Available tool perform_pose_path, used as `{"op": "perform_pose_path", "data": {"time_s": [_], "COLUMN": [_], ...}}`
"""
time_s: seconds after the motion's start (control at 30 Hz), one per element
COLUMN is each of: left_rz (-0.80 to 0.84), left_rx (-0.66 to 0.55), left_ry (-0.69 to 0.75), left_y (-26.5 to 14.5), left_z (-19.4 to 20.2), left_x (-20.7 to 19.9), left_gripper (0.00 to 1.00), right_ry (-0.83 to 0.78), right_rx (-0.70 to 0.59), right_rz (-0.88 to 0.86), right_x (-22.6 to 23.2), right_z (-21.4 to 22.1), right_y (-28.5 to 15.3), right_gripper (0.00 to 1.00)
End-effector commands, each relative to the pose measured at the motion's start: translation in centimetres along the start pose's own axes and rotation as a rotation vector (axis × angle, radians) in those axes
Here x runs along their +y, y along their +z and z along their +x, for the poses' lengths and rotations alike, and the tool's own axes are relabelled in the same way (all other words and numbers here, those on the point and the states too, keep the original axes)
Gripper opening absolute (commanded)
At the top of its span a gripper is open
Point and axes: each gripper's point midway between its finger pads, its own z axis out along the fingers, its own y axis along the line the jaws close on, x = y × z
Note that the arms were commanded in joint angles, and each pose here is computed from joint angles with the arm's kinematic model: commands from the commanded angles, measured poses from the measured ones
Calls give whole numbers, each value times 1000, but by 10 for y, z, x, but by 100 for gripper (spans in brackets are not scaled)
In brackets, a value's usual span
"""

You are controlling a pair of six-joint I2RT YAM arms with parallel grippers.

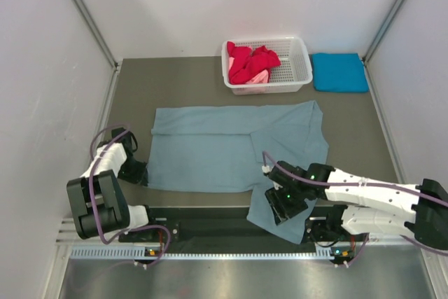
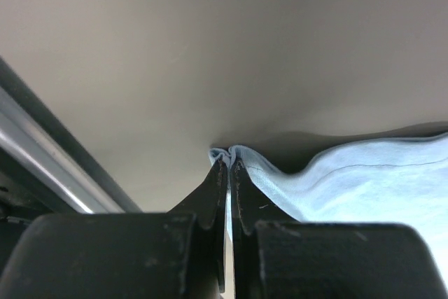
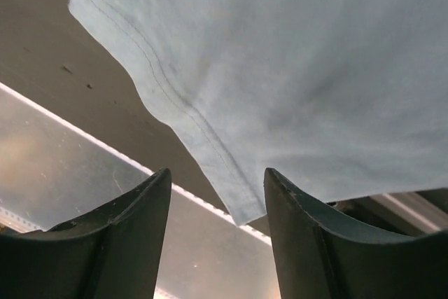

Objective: Fold and stack the t-shirts

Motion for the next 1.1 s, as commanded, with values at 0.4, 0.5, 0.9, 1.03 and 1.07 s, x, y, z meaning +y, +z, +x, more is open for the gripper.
{"op": "perform_pose_path", "data": {"time_s": [0.4, 0.5, 0.9, 1.03, 1.07], "left_rz": [85, 88, 87, 84, 90], "left_rx": [-95, -92, -99, -95, -91], "left_ry": [12, 15, 22, 18, 12], "left_y": [-2, -3, -6, -6, -6], "left_z": [-23, -23, -30, -31, -31], "left_x": [-24, -24, -32, -35, -37], "left_gripper": [0, 0, 0, 0, 0], "right_ry": [518, 588, 899, 1060, 1076], "right_rx": [-287, -272, -290, -259, -265], "right_rz": [319, 308, 408, 371, 337], "right_x": [-73, -78, -100, -98, -94], "right_z": [-24, -21, -21, -3, -2], "right_y": [-30, -30, -45, -30, -28], "right_gripper": [54, 55, 50, 49, 48]}}
